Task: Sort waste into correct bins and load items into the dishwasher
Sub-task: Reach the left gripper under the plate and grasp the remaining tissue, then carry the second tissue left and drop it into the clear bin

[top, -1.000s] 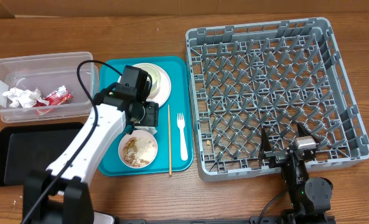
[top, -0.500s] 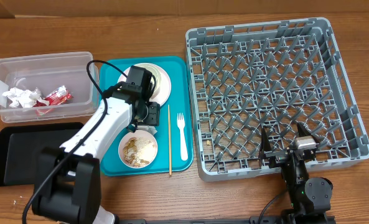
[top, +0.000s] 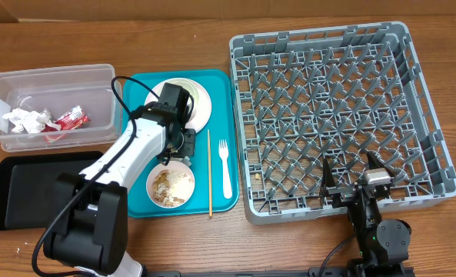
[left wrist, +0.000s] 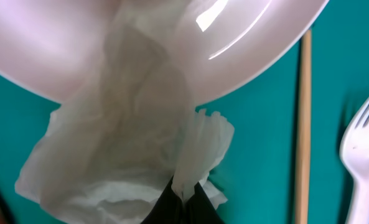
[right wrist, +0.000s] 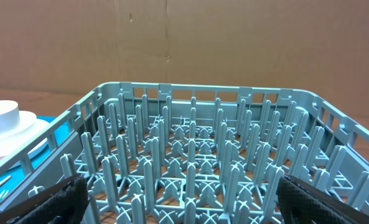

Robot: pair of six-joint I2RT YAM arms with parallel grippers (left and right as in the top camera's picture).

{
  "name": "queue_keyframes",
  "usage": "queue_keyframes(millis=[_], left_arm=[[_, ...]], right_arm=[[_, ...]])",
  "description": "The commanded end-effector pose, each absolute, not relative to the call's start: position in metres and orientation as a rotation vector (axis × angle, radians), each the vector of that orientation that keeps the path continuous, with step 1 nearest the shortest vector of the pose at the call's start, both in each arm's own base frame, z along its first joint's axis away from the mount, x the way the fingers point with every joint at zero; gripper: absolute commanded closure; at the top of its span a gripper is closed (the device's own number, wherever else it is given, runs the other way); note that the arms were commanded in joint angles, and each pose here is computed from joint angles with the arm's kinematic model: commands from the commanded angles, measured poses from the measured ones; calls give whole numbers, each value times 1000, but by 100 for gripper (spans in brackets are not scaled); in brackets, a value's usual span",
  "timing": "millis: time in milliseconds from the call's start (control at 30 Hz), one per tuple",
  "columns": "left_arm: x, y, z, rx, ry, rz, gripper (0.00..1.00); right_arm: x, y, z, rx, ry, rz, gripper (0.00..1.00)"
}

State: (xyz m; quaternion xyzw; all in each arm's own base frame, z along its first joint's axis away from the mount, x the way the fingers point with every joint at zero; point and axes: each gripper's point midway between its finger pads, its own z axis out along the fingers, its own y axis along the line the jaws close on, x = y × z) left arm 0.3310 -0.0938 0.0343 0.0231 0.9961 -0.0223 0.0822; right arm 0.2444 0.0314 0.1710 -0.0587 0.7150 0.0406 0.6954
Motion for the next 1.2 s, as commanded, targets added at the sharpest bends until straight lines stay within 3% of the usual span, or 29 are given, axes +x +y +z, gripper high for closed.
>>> queue_keyframes(millis=[0,233,367,800,1167], left_arm=[[347,-95,73,69,2905,-69,96],[369,-82,150,12,2803,-40,96],[384,-39,188,-109,2725,119,96],[414,106,215,-670,2452,217,96],[422,142,200,-798,2409,223,96]], right_arm=[[245,30,169,-129,1594,84,0],[245,30,169,-129,1594,84,0],[245,30,169,-129,1594,84,0],[245,30,169,-129,1594,83,0],[245,30,169,-129,1594,84,0]])
